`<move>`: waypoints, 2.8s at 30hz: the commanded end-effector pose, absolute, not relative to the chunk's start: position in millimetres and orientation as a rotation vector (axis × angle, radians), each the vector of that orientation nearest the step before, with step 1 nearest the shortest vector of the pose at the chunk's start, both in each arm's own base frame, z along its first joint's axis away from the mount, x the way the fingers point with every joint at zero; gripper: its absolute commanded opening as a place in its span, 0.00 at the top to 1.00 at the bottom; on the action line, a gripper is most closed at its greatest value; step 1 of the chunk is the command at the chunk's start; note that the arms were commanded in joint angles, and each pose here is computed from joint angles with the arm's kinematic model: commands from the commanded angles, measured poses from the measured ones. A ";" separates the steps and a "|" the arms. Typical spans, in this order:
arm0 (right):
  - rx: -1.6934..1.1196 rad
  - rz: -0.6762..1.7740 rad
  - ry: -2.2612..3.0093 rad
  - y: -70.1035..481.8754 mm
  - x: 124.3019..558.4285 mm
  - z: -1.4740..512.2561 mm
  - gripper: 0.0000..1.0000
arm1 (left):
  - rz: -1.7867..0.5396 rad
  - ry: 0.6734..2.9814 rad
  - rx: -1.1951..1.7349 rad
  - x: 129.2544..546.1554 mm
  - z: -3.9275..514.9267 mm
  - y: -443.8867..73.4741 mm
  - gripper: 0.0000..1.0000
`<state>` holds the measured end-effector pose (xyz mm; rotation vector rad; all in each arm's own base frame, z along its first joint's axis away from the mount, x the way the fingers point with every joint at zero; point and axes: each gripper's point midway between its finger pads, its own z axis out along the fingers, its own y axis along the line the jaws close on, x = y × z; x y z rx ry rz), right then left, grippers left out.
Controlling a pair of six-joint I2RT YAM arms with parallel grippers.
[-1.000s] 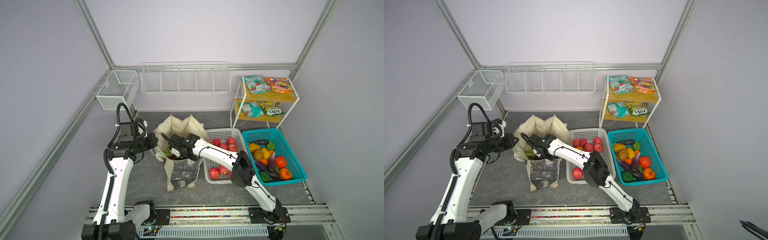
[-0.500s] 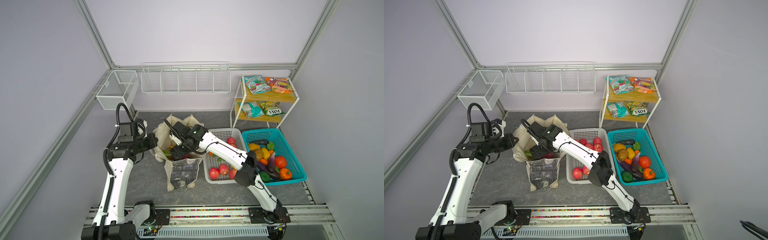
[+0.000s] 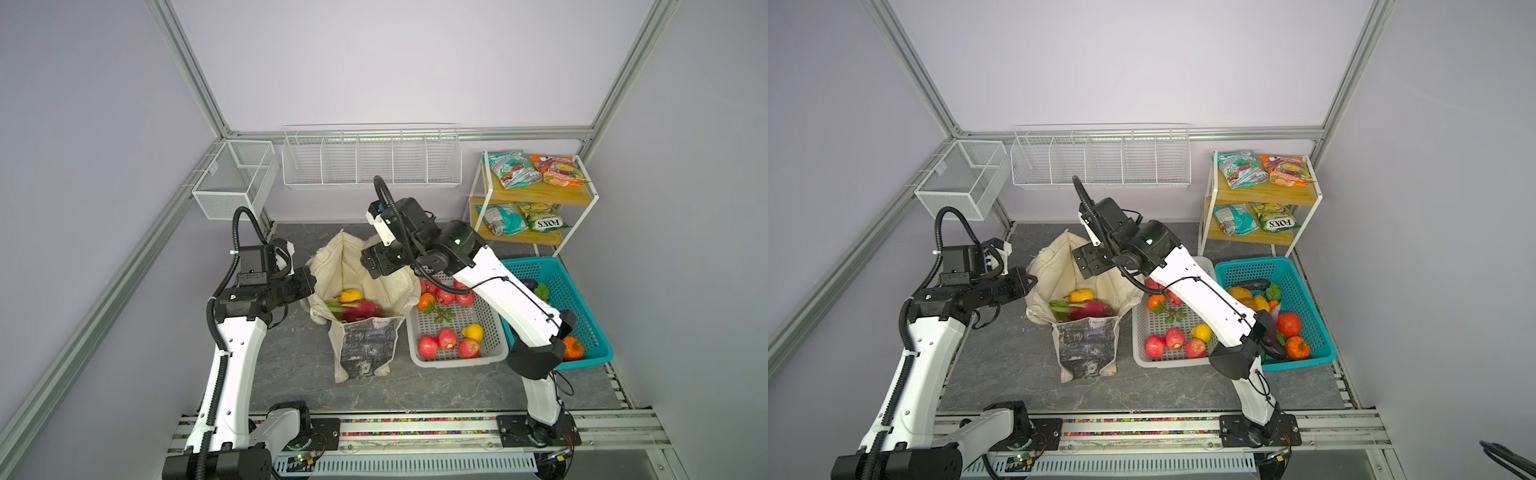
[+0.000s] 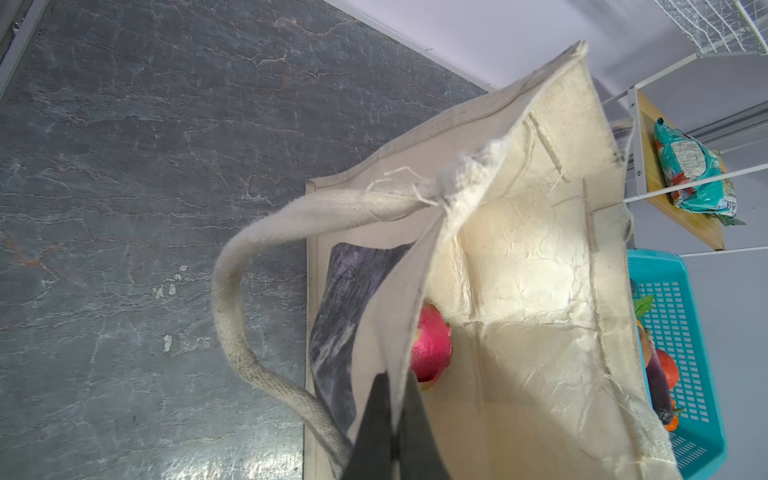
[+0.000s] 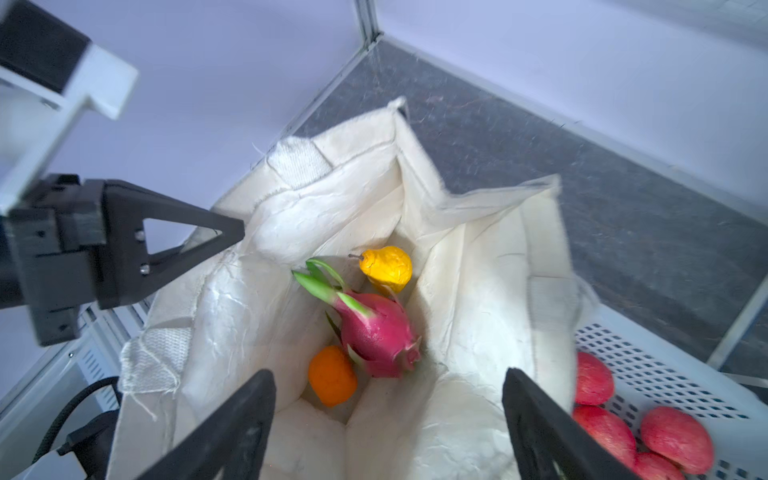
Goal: Place the food into the grocery bag and tie it
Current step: 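Move the empty right gripper over the white basket toward a red apple, then lower the right gripper onto the red apple and close on it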
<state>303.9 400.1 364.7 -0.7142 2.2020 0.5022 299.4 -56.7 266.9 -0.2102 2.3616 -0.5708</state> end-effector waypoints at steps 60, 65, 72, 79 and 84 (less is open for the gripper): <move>-0.324 0.104 3.038 215.4 239.8 69.1 0.23 | -0.579 2.361 -0.190 289.1 261.3 -58.8 1.00; -0.312 0.099 3.059 213.3 237.7 61.1 0.24 | -0.580 2.357 -0.188 288.7 262.6 -59.0 1.00; -0.294 0.083 3.083 207.5 235.4 54.0 0.26 | -0.581 2.356 -0.186 288.8 262.1 -59.2 1.00; -0.288 0.069 3.108 205.2 231.9 46.5 0.23 | -0.579 2.357 -0.189 289.5 261.3 -58.8 1.00; -0.291 0.058 3.123 204.5 230.1 43.0 0.18 | -0.579 2.356 -0.188 289.5 261.5 -58.8 1.00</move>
